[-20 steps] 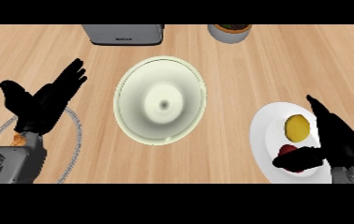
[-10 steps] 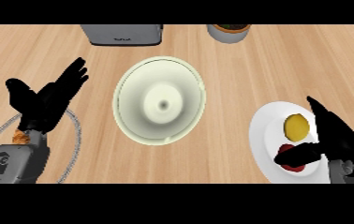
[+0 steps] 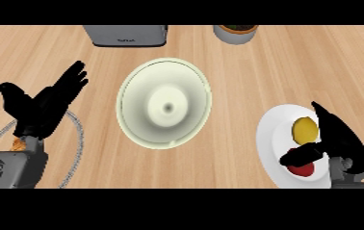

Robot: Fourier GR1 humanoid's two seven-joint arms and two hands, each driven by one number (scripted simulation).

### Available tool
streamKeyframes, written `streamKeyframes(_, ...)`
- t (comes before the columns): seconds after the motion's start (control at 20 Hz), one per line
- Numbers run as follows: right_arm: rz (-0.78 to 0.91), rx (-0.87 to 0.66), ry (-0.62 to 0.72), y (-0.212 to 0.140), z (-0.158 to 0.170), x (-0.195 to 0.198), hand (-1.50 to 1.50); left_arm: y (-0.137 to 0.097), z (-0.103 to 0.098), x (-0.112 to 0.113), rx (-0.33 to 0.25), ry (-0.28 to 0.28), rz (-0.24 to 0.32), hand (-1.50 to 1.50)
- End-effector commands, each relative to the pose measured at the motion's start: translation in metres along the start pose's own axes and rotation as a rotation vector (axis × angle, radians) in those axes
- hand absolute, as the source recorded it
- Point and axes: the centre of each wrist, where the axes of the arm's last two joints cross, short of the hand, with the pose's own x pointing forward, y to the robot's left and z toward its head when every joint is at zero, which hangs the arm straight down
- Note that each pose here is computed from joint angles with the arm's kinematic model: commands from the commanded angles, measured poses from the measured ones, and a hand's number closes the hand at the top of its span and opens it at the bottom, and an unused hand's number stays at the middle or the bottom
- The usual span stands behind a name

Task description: Pick the tomato from the plate and place it in the bowl

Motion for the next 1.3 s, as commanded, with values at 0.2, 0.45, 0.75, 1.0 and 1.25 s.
streamKeyframes(0.2, 0.035, 0.048, 0.167, 0.027, -0.015, -0.002, -1.5, -0.009, 0.002, 0.011, 0.022, -0.013, 0.008, 0.0)
streamKeyframes(0.45, 0.021, 0.054, 0.161, 0.017, -0.02, -0.004, -1.5, 0.018, 0.002, 0.003, -0.014, 0.001, -0.005, 0.0)
streamKeyframes(0.75, 0.026, 0.067, 0.191, 0.064, -0.037, -0.016, -1.5, -0.006, 0.003, 0.002, 0.015, 0.008, 0.008, 0.0)
streamKeyframes(1.0, 0.016, 0.074, 0.203, 0.029, -0.062, -0.04, -1.5, -0.001, -0.002, -0.007, -0.007, 0.006, 0.016, 0.0)
streamKeyframes(1.25, 0.001, 0.086, 0.202, 0.064, -0.069, -0.042, -1.5, -0.02, 0.006, -0.019, 0.014, -0.009, 0.001, 0.0)
